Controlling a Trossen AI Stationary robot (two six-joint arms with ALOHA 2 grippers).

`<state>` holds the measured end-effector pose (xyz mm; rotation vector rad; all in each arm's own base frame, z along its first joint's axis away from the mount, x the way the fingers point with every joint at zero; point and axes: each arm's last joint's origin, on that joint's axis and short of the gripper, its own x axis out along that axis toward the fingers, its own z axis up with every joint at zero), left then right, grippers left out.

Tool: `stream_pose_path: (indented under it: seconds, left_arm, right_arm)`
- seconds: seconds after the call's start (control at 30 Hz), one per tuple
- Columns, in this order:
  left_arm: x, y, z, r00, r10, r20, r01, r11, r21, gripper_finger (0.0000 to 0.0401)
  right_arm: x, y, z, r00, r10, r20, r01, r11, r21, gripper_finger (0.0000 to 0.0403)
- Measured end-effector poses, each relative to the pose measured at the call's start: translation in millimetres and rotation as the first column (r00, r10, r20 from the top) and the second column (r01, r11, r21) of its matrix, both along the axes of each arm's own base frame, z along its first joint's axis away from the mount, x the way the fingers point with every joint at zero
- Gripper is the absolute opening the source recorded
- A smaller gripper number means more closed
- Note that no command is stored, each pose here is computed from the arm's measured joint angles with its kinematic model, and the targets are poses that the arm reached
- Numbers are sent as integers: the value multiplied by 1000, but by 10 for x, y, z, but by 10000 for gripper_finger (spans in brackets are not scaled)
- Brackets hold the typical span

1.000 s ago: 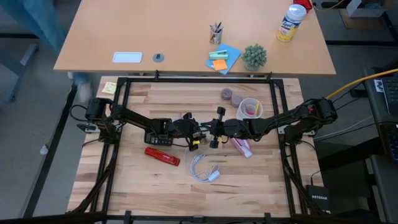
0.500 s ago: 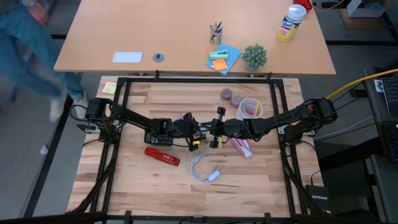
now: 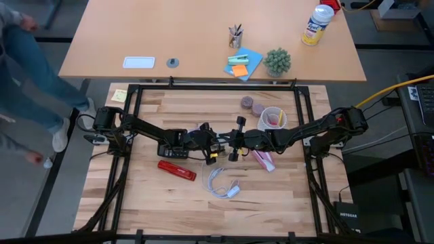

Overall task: Screw lightbulb
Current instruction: Insert the white lightbulb into the golden lamp

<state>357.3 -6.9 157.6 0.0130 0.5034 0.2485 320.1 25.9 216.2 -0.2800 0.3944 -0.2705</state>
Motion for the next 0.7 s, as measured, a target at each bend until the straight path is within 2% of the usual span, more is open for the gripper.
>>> stream_pose_path:
  seconds: [0.7]
  left_arm:
    - [0,15,0,1000,4,0,-4,1000,0,301]
  right_arm:
    - [0,-4,1,1000,-1,0,1,1000,0,8]
